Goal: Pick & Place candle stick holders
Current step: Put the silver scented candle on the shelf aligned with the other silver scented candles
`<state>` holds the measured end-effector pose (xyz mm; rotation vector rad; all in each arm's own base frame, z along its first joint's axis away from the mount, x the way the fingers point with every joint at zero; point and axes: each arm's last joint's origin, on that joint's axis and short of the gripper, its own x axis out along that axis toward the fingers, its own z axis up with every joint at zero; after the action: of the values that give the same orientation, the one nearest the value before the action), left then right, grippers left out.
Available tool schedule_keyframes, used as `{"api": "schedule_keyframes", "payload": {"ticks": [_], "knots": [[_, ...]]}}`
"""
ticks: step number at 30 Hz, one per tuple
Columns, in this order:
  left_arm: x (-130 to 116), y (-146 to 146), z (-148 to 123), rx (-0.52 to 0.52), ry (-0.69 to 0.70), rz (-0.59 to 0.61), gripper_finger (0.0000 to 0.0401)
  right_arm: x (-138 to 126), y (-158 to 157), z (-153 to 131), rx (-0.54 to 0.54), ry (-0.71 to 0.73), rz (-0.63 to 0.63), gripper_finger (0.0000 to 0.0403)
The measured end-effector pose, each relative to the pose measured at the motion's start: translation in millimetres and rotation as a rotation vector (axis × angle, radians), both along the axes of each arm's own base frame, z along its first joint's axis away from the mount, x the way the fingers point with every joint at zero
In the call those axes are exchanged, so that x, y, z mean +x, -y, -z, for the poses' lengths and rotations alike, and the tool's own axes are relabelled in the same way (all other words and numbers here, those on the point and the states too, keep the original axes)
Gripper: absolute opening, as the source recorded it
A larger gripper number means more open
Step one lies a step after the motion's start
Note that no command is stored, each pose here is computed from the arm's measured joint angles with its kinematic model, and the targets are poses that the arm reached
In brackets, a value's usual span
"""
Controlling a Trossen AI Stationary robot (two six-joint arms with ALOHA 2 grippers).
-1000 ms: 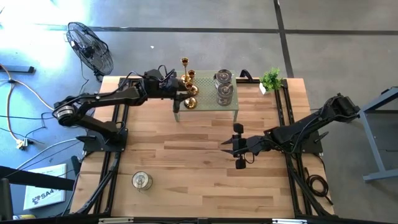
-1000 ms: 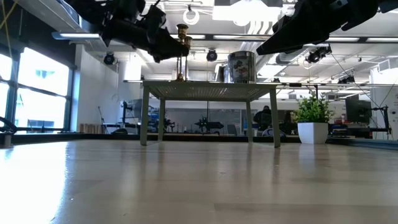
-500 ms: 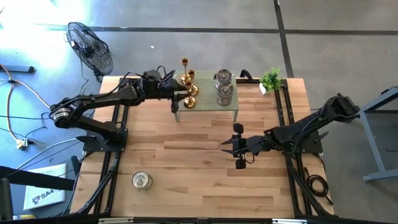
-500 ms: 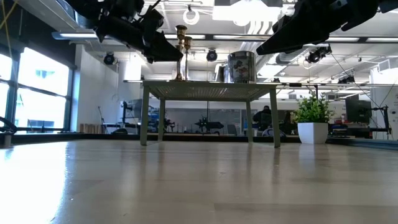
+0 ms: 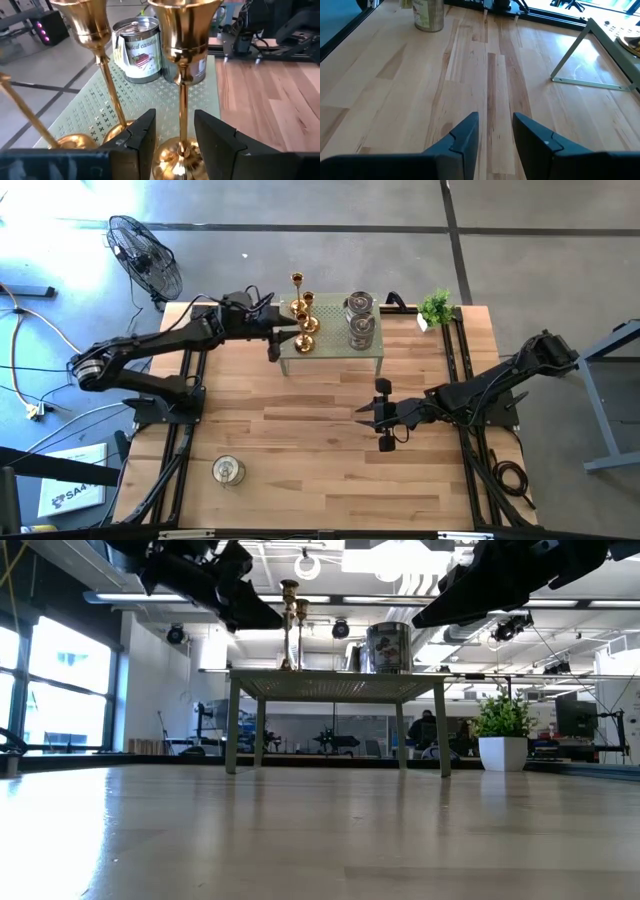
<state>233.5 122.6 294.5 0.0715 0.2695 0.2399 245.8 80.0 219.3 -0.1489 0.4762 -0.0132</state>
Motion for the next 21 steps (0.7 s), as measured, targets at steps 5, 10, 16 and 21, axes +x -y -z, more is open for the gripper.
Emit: {"api": "schedule_keyframes", "payload": {"ticks": [5,10,16,21], "knots": [[-14.5,6.7,-7.7,0.009,-0.031,-0.038,0.0131,0.0,0.1,-0.1,0.000,0.000,0.000,0.0114],[-34.0,16.1,-14.0,0.001,-0.085,-0.082,0.0131,0.0,0.0,-0.1,0.008,0.001,0.004,0.0114],[-64.4,32.8,-22.2,-0.047,-0.128,-0.097,0.0131,0.0,0.1,-0.1,0.014,0.001,0.007,0.0114],[-90.1,50.3,-28.0,-0.178,-0.113,-0.040,0.0131,0.2,0.1,-0.3,0.014,0.004,0.010,0.0114]]}}
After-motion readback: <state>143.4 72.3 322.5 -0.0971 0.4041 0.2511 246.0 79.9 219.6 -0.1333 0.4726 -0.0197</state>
